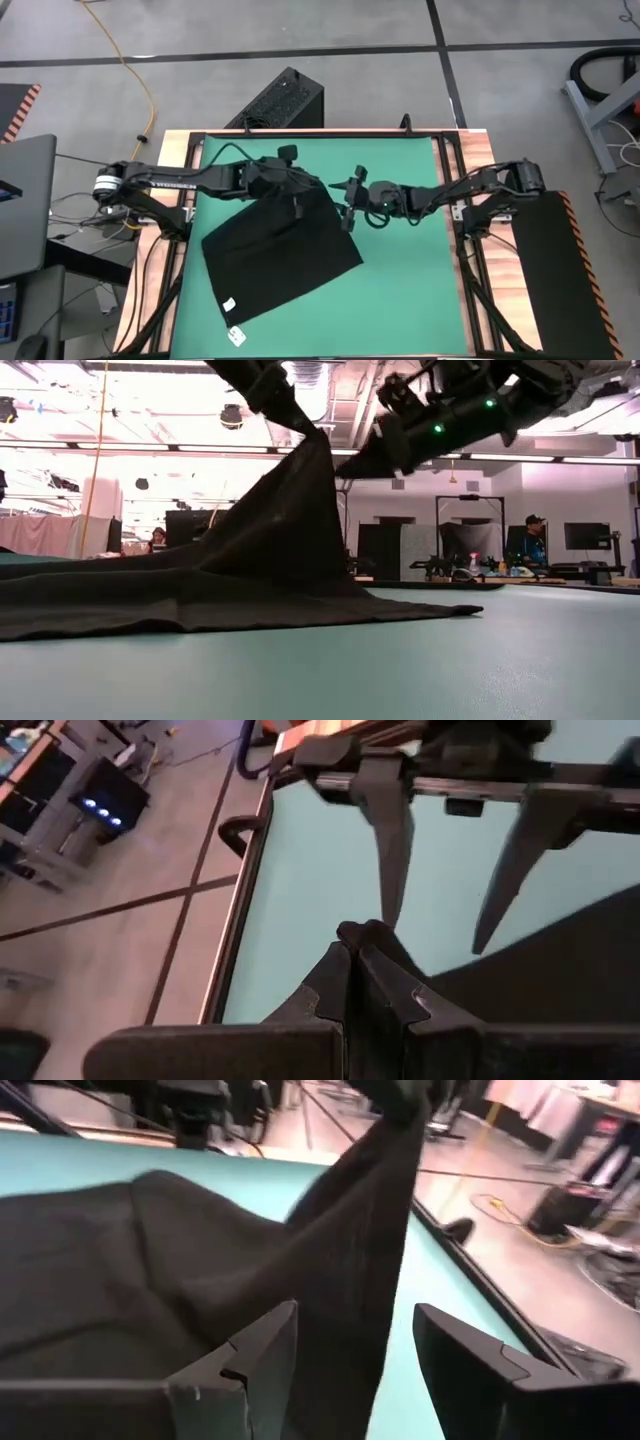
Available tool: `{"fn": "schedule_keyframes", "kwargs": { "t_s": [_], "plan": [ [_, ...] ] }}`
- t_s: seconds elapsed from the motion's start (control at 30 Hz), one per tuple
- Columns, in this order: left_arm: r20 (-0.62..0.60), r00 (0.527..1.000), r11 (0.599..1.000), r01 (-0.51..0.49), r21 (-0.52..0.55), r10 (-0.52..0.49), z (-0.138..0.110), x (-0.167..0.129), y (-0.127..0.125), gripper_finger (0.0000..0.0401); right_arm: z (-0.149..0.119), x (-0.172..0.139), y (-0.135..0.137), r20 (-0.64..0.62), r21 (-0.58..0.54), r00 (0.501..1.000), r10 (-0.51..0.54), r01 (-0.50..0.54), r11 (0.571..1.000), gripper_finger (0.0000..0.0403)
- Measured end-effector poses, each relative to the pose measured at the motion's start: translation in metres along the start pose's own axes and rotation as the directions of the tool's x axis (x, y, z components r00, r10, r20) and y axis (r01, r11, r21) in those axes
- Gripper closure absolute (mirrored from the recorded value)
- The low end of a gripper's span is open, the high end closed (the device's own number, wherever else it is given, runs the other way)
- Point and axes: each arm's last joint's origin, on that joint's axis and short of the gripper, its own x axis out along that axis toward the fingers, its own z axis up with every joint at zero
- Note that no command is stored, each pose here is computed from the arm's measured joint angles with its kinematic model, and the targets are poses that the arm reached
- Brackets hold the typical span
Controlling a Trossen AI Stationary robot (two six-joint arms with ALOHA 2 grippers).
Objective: Roll towel
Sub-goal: Fold the brown towel
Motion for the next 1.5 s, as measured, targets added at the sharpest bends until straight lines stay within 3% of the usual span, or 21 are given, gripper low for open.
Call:
{"fn": "schedule_keyframes", "kwargs": {
  "t_s": [0.3,0.5,0.6,0.77,0.87,0.93,1.1,1.17,1.4,1.5],
  "plan": [
    [0.027,0.999,0.999,0.045,-0.003,-0.044,0.001,0.003,-0.002,0.0401,0.017,0.005,-0.006,0.051,-0.015,0.998,0.034,-0.034,0.999,0.0181],
    [0.062,0.997,0.999,0.048,-0.016,-0.046,0.004,0.003,-0.002,0.0401,0.02,0.007,-0.009,0.066,0.006,0.992,0.11,-0.111,0.994,0.0193],
    [0.094,0.992,0.996,0.089,-0.03,-0.086,0.006,0.004,-0.003,0.0401,0.02,0.007,-0.01,0.066,0.008,0.992,0.109,-0.11,0.994,0.0234],
    [0.098,0.99,0.992,0.111,-0.054,-0.105,0.006,0.005,-0.004,0.0401,0.019,0.007,-0.009,0.056,0.003,0.992,0.111,-0.111,0.994,0.0378],
    [0.091,0.99,0.991,0.115,-0.07,-0.109,0.005,0.005,-0.004,0.0401,0.019,0.006,-0.005,0.057,-0.004,0.992,0.116,-0.116,0.993,0.0393],
    [0.047,0.993,0.993,0.111,-0.037,-0.109,0.001,0.004,-0.005,0.0399,0.018,0.004,0.0,0.037,-0.013,0.996,0.087,-0.086,0.996,0.0396],
    [-0.187,0.982,0.997,-0.002,0.071,0.015,-0.018,-0.005,0.002,0.0366,0.009,-0.001,0.015,-0.09,-0.074,0.996,-0.007,0.0,0.997,0.0398],
    [-0.232,0.973,0.999,0.001,0.039,0.008,-0.024,-0.009,0.007,0.0346,0.004,-0.005,0.022,-0.14,-0.088,0.99,-0.022,0.01,0.996,0.0399],
    [-0.323,0.925,0.966,0.134,-0.219,-0.202,-0.048,-0.009,0.015,0.0292,-0.006,-0.026,0.06,-0.247,-0.123,0.968,-0.037,0.007,0.992,0.04],
    [-0.383,0.891,0.957,0.158,-0.244,-0.244,-0.065,-0.006,0.01,0.0286,-0.015,-0.04,0.076,-0.324,-0.106,0.945,-0.036,0.002,0.994,0.04]
  ]
}}
